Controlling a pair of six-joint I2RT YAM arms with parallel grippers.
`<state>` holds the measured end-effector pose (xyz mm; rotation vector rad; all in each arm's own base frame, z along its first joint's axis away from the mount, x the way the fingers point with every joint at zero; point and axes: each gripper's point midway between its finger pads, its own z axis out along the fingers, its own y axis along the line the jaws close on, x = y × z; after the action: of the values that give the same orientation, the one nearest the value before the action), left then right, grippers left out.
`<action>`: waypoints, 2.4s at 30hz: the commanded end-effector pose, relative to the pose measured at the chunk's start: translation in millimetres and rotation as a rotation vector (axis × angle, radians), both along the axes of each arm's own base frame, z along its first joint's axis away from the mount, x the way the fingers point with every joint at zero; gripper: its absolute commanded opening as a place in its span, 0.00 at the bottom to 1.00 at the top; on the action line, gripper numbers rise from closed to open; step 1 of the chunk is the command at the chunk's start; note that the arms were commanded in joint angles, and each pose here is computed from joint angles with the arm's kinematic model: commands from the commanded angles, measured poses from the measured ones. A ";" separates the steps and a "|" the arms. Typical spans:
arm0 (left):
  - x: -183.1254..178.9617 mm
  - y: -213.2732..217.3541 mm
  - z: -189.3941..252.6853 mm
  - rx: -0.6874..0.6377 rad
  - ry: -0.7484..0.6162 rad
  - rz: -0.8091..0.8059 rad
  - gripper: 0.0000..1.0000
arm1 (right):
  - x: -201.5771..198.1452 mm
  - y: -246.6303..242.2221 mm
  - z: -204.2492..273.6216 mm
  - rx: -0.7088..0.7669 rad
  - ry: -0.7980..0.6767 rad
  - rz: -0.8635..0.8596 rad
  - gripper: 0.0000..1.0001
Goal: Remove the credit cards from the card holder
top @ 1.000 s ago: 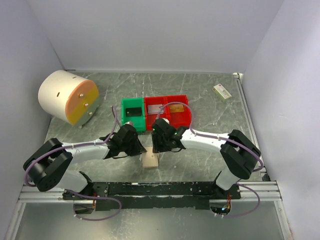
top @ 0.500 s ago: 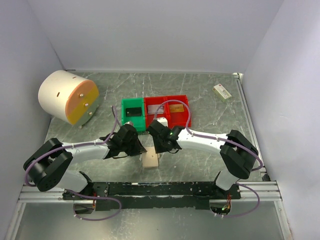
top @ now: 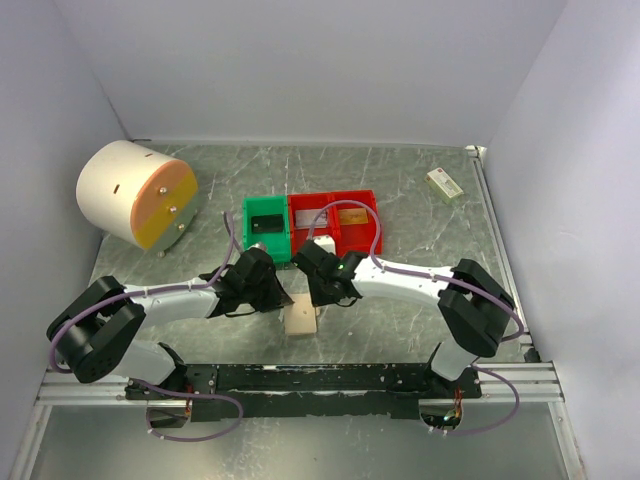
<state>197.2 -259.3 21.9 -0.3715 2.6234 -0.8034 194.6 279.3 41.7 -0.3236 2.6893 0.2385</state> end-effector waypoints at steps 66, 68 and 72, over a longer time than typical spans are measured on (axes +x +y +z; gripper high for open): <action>-12.3 73.3 97.4 -0.028 -0.242 0.222 0.99 | 5.9 8.7 46.3 0.618 0.226 0.020 0.00; -10.8 60.7 93.9 -0.045 -0.238 0.172 0.99 | -5.0 -12.2 13.7 0.542 0.289 -0.026 0.00; -14.0 39.7 84.8 -0.068 -0.202 0.076 0.96 | -22.0 -33.8 -15.2 0.506 0.304 -0.064 0.00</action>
<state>184.1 -187.9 100.7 -0.5284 2.3730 -0.7032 191.8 261.0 48.6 -0.0314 2.7492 1.0198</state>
